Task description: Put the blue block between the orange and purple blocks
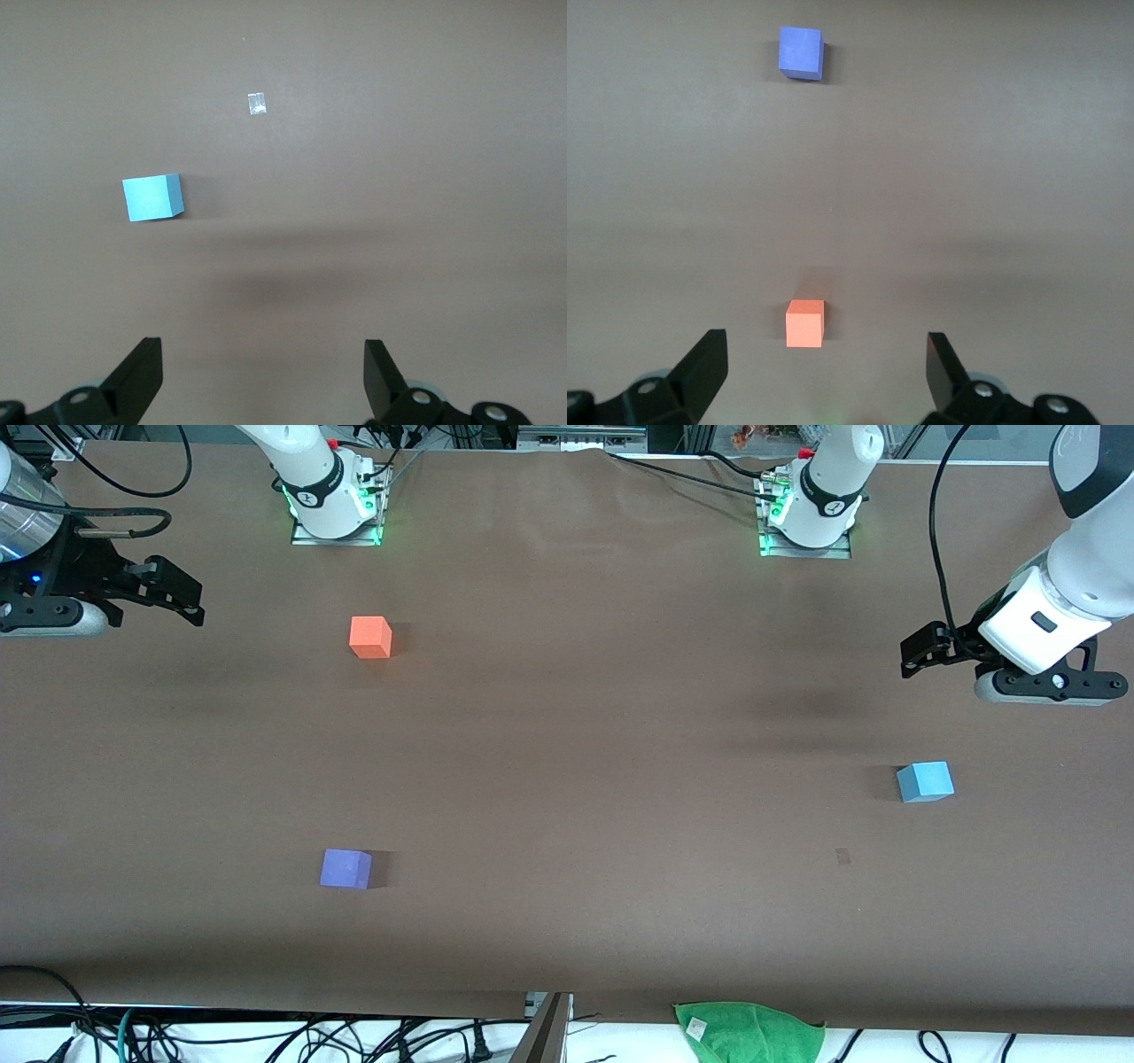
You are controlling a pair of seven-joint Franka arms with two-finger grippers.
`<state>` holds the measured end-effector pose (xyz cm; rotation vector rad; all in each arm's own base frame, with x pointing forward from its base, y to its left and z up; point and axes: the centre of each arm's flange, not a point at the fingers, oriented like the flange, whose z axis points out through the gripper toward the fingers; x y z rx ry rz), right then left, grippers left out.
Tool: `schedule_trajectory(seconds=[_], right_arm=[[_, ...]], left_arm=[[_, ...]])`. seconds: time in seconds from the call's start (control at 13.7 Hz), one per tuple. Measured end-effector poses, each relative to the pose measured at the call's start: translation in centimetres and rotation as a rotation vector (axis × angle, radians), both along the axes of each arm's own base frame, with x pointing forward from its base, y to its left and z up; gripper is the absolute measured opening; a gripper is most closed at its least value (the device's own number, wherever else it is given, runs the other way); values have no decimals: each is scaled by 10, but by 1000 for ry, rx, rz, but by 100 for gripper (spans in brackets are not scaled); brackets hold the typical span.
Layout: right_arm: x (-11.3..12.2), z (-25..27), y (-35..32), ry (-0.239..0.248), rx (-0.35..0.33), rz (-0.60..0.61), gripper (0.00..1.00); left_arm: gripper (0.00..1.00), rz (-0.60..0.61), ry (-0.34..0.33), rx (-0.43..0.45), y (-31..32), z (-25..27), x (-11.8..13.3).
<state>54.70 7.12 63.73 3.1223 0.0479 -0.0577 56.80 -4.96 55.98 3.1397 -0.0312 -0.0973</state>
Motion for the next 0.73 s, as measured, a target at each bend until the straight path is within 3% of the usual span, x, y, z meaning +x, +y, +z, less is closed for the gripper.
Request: schedule_trajectory(seconds=[0.44, 0.73], right_arm=[[0, 0, -1, 0, 0, -1, 100], [0, 0, -1, 0, 0, -1, 100]], left_arm=[[100, 17, 24, 3, 19, -14, 7], [100, 53, 92, 65, 74, -79, 33]])
